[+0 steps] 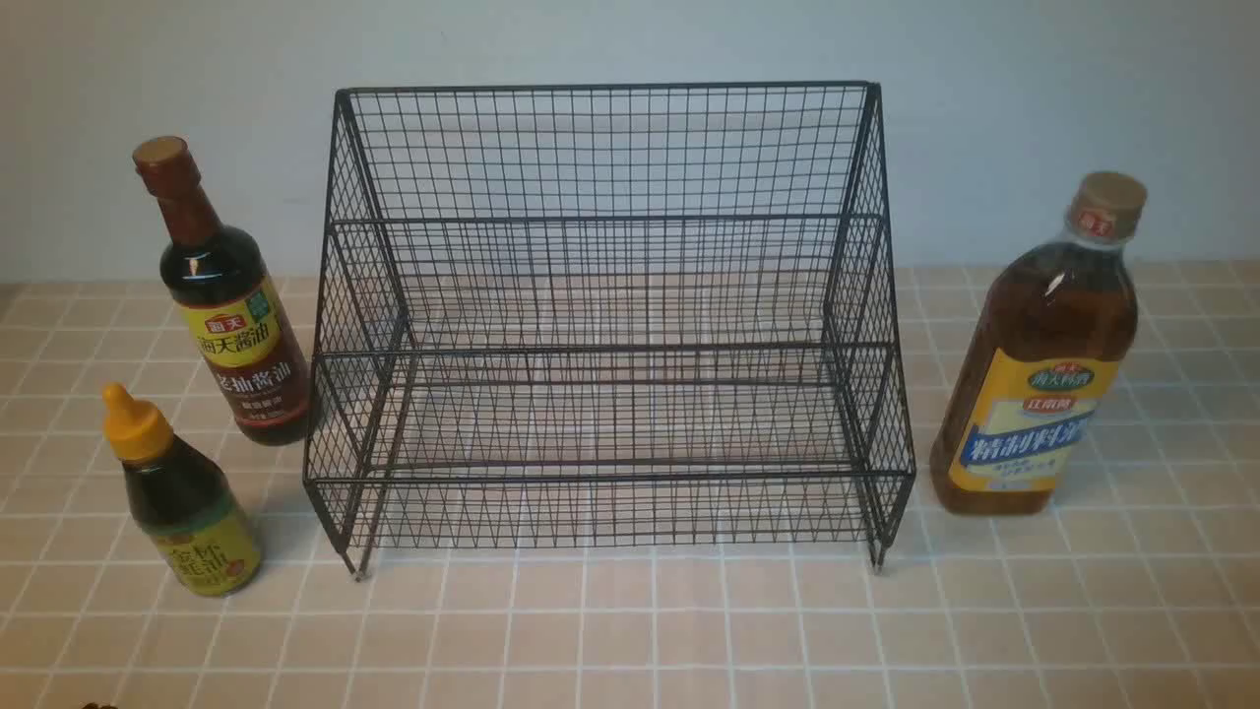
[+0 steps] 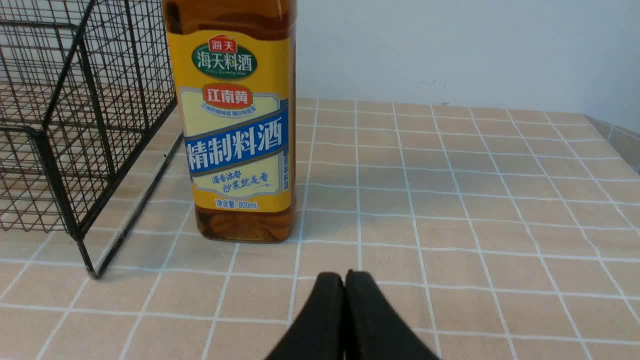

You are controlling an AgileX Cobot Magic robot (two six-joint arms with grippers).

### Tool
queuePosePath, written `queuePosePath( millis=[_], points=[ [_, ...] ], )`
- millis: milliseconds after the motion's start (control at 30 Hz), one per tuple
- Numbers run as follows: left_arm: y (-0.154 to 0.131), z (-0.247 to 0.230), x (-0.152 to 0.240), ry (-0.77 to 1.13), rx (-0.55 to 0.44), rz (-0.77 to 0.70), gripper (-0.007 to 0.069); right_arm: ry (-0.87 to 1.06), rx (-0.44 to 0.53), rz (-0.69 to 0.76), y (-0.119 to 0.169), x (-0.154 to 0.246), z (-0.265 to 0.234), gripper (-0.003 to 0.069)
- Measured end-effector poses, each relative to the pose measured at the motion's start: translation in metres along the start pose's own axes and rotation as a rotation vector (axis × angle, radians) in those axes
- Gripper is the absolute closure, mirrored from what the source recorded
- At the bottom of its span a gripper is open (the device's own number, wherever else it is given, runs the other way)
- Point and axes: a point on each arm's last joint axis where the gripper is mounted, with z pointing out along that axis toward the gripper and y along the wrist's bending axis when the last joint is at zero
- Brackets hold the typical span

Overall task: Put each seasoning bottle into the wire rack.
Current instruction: Use the right arm to grab the condiment bottle closest to it

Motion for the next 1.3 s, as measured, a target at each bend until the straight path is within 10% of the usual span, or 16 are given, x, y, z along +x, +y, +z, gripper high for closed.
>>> queuePosePath(
  millis=[800,1300],
  points=[
    [0.0,0.0,0.0,0.0,0.0,0.0,0.0635,-0.001,-0.001,0.003,0.0,0.0,0.0,0.0673],
    [0.0,0.0,0.0,0.0,0.0,0.0,0.0635,-0.376,-0.06,0.433,-0.002,-0.031,-0.006,0.0673]
  ],
)
